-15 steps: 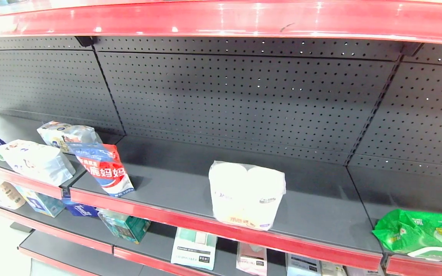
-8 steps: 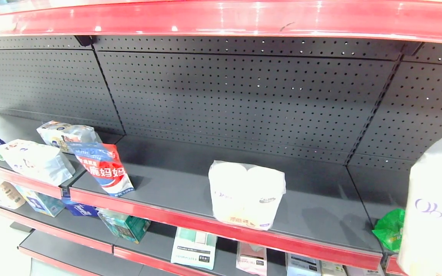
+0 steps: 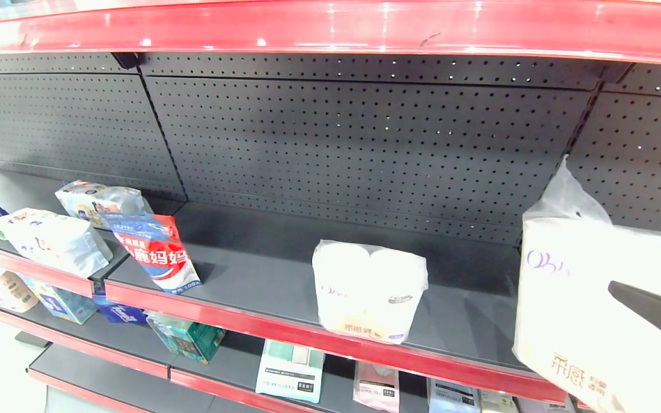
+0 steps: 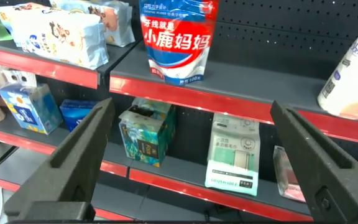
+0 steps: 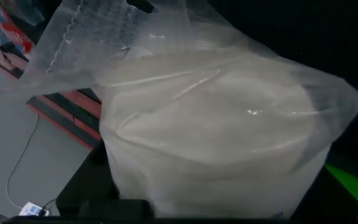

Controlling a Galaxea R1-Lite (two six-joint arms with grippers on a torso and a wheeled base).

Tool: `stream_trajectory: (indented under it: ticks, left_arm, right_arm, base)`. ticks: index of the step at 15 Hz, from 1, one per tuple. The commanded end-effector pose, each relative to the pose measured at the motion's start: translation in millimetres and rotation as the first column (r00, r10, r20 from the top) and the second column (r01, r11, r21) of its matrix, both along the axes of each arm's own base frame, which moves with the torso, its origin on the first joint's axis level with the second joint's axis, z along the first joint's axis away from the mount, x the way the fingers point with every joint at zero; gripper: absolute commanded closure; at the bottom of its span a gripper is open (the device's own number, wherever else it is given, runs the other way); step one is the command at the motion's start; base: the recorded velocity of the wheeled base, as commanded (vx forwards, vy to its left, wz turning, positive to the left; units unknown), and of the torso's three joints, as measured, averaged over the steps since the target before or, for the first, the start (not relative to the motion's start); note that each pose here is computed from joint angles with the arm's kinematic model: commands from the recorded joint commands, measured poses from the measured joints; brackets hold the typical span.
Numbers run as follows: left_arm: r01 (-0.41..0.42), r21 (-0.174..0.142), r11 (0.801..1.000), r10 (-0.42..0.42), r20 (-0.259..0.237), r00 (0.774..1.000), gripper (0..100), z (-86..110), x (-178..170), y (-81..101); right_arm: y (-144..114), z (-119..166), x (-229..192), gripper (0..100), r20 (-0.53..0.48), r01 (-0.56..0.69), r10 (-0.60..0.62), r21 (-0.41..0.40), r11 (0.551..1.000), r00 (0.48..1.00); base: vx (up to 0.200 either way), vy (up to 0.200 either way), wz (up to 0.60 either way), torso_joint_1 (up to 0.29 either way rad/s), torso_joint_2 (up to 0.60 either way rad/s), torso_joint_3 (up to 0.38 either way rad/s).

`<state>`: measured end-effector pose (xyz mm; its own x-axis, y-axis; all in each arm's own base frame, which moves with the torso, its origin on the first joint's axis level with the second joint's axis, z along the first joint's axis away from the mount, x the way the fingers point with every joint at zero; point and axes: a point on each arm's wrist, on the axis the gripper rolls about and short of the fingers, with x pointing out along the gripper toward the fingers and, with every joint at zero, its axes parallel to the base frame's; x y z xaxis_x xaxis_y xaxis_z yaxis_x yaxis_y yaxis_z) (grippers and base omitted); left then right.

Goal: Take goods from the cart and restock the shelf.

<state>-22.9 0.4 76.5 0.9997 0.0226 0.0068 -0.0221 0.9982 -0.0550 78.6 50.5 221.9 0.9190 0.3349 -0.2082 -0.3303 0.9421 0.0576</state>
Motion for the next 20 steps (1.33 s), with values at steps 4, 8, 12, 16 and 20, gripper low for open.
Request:
stream_trajectory:
  ticks: [4, 8, 12, 16, 20]
  left_arm:
    - [0.0, 0.0, 1.0, 0.0, 0.001, 1.0, 0, 0.0, 0.0, 0.0]
    - [0.0, 0.0, 1.0, 0.0, 0.001, 1.0, 0, 0.0, 0.0, 0.0]
    - [0.0, 0.0, 1.0, 0.0, 0.001, 1.0, 0, 0.0, 0.0, 0.0]
    - [0.0, 0.0, 1.0, 0.0, 0.001, 1.0, 0, 0.0, 0.0, 0.0]
    - [0.0, 0.0, 1.0, 0.0, 0.001, 1.0, 0, 0.0, 0.0, 0.0]
  right_arm:
    - [-3.9, -16.8, 39.7, 100, -0.097, 0.01, -0.02, -0.096, 0.995, 0.995]
    - [-9.1, -22.4, 70.2, 100, -0.078, -0.006, -0.003, -0.115, 0.993, 0.997]
    - [0.5, -26.3, 68.5, 100, -0.076, -0.094, 0.086, -0.109, 0.99, 0.993]
    - [0.4, -29.9, 69.5, 100, -0.088, -0.094, 0.084, -0.111, 0.989, 0.993]
    - [0.6, -34.4, 83.3, 100, -0.101, -0.073, 0.061, -0.115, 0.991, 0.993]
  base:
    - [0.0, 0.0, 0.0, 0.0, 0.0, 0.0]
    - [0.0, 0.0, 0.0, 0.0, 0.0, 0.0]
    - [0.0, 0.0, 0.0, 0.0, 0.0, 0.0]
    - [0.0, 0.0, 0.0, 0.0, 0.0, 0.0]
    - [0.0, 0.0, 0.0, 0.0, 0.0, 0.0]
